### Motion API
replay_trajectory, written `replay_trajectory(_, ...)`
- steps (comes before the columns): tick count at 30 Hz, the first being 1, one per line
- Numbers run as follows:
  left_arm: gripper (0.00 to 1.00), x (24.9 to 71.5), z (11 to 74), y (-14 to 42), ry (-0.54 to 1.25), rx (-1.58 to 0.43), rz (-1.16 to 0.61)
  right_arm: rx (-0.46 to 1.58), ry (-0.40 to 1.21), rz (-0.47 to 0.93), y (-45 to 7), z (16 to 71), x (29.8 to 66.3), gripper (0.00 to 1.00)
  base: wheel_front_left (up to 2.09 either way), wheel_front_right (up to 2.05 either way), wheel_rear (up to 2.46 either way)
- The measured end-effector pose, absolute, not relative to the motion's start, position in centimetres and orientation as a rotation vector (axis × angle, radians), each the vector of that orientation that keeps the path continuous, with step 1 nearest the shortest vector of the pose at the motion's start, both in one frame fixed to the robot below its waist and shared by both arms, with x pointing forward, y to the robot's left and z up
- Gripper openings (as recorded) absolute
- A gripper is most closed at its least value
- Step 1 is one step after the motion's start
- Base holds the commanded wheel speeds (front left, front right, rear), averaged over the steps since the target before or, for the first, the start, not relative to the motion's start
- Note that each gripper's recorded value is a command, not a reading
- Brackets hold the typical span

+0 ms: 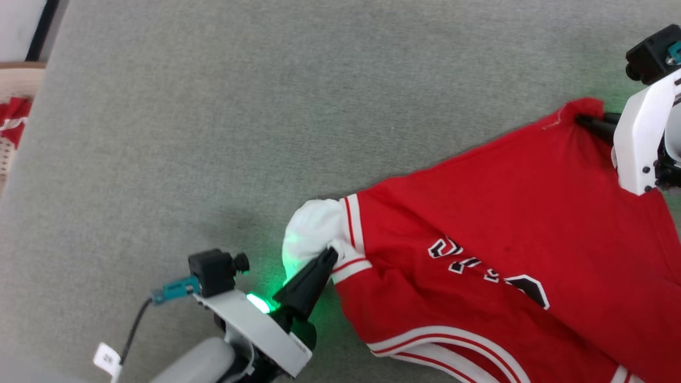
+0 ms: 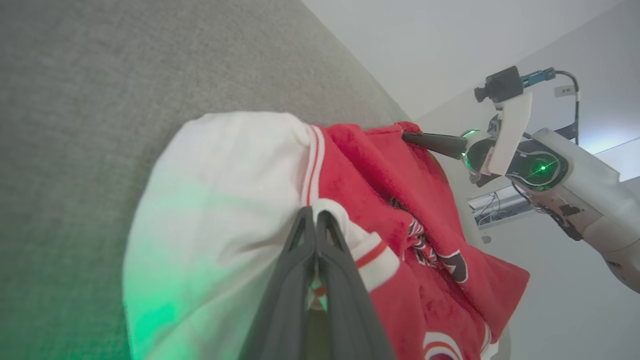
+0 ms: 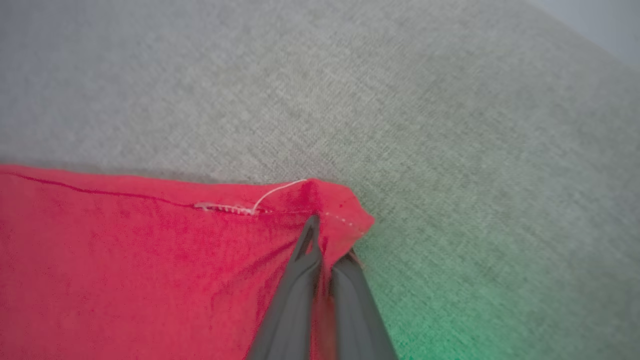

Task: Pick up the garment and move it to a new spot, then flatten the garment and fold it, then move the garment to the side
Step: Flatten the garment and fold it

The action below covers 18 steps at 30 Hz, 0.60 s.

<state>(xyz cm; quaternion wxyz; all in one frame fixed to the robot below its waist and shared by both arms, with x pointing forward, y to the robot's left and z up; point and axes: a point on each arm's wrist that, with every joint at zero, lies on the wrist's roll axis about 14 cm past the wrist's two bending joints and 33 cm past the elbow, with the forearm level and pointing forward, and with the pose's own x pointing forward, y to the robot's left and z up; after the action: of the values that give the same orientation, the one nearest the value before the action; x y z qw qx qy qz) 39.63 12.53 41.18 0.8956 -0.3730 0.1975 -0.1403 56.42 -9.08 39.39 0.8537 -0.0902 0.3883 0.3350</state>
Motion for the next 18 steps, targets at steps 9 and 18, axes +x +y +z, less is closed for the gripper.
replay_trajectory(9, 0.0, 42.3, 43.7, 13.4, 0.344, -0.661, -0.377, 0.068, 0.603, 0.526, -13.2, 45.4, 59.7, 0.0, 0.0, 0.0, 0.0)
replay_trajectory(18, 0.0, 49.4, 49.6, 14.3, 0.185, -0.543, -0.444, 0.173, 0.451, 0.325, -19.7, 49.8, 60.8, 0.0, 0.0, 0.0, 0.0)
